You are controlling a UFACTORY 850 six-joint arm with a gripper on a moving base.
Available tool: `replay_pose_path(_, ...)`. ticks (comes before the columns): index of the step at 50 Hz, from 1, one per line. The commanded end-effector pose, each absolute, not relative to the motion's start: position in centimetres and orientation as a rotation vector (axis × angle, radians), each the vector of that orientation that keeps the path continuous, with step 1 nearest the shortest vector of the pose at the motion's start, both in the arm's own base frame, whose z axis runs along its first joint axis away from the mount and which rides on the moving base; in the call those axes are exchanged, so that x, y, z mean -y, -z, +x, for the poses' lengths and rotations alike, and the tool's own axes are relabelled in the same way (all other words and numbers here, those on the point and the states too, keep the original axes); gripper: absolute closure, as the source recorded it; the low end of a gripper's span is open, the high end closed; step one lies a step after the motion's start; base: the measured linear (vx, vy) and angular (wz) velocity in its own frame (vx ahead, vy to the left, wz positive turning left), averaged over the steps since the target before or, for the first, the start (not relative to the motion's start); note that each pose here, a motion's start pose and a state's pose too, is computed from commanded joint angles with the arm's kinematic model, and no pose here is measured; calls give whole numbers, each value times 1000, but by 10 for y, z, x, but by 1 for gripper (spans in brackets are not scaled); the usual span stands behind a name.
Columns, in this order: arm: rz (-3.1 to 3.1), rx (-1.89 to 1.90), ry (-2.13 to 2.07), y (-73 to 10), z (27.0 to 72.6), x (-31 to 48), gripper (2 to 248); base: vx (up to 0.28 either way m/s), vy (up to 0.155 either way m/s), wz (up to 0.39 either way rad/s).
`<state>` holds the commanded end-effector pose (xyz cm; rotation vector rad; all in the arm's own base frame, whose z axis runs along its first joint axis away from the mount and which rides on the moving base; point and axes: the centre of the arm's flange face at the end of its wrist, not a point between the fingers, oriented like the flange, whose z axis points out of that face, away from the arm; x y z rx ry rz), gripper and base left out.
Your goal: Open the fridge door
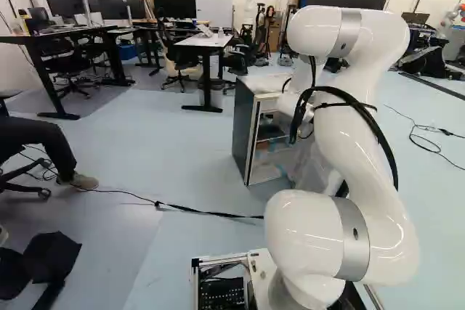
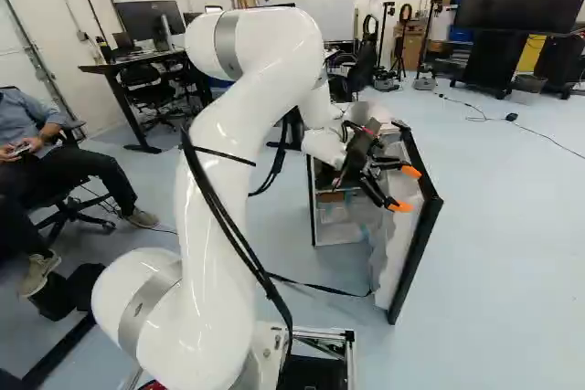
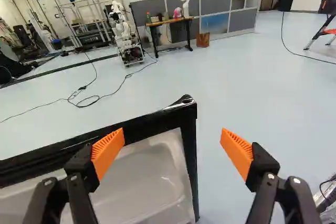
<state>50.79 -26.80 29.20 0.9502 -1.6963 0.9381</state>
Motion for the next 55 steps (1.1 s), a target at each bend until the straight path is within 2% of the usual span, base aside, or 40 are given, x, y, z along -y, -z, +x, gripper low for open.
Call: replay_pose_path(55,773,1821,-1078,-296,602,352,3,0,0,0)
